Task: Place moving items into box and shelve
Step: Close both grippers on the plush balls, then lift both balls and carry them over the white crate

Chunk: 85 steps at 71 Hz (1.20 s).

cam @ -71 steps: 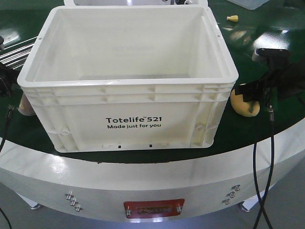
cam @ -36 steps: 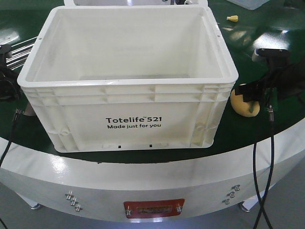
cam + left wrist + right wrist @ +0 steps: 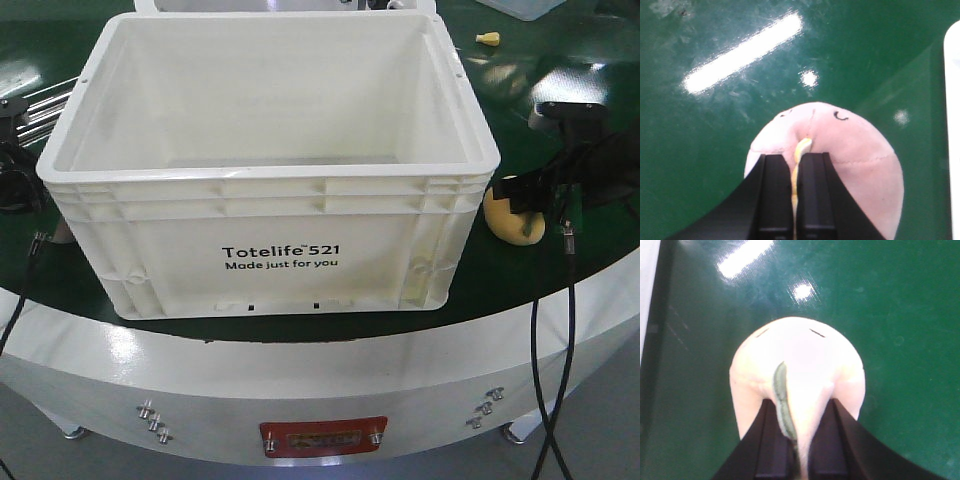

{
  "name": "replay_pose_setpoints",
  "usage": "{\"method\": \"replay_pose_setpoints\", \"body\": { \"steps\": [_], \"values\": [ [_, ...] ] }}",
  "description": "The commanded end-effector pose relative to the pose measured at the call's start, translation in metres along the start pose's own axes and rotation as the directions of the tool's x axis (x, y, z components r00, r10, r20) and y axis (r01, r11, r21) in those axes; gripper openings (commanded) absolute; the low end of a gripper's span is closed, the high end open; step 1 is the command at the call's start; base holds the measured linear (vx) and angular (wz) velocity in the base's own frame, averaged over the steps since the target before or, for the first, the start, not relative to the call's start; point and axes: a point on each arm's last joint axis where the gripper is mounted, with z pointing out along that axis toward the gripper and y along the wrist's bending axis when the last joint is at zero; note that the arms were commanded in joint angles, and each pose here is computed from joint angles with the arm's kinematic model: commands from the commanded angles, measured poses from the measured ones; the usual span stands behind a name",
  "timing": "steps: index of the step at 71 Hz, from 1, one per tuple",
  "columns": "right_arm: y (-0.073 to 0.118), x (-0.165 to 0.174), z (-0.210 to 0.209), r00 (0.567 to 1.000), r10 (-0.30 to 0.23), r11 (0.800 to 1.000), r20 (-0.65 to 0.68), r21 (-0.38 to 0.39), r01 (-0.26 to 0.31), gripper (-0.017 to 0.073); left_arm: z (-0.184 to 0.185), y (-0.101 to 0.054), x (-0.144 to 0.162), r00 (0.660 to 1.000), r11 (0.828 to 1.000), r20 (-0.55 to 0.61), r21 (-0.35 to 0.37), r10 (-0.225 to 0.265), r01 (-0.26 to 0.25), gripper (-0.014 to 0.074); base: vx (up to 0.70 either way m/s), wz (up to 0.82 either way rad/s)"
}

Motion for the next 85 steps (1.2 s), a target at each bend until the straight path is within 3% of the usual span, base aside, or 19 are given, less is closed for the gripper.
{"method": "replay_pose_setpoints", "body": {
  "steps": [1,21,52,66,85],
  "values": [
    [0.001,-0.01,-0.016,0.999,-0.014,1.0,0.05,0.006,0.014,-0.0015,-0.008,-0.002,-0.003,1.0,1.0,-0.007,0.002,0.003,-0.003,-0.0029,0.0,0.0],
    [0.001,-0.015,-0.023,0.995,-0.02,1.0,0.101,0.024,0.017,-0.0012,-0.021,-0.003,-0.012,0.997,1.0,0.073,0.016,0.002,-0.003,-0.0028,0.0,0.0],
    [0.007,-0.033,-0.083,0.946,-0.077,0.995,0.314,0.086,0.052,-0.0012,-0.072,-0.006,-0.035,0.961,0.999,0.276,0.049,-0.006,-0.008,-0.0028,0.0,0.0],
    [0.011,-0.036,-0.107,0.918,-0.124,0.99,0.376,0.114,0.087,-0.0012,-0.099,-0.007,-0.043,0.927,0.998,0.375,0.066,-0.013,-0.013,-0.0027,0.0,0.0],
    [0.016,-0.04,-0.145,0.86,-0.151,0.985,0.488,0.153,0.086,-0.0012,-0.136,-0.008,-0.051,0.868,0.996,0.496,0.086,-0.024,-0.022,-0.0027,0.0,0.0]
  ]
}}
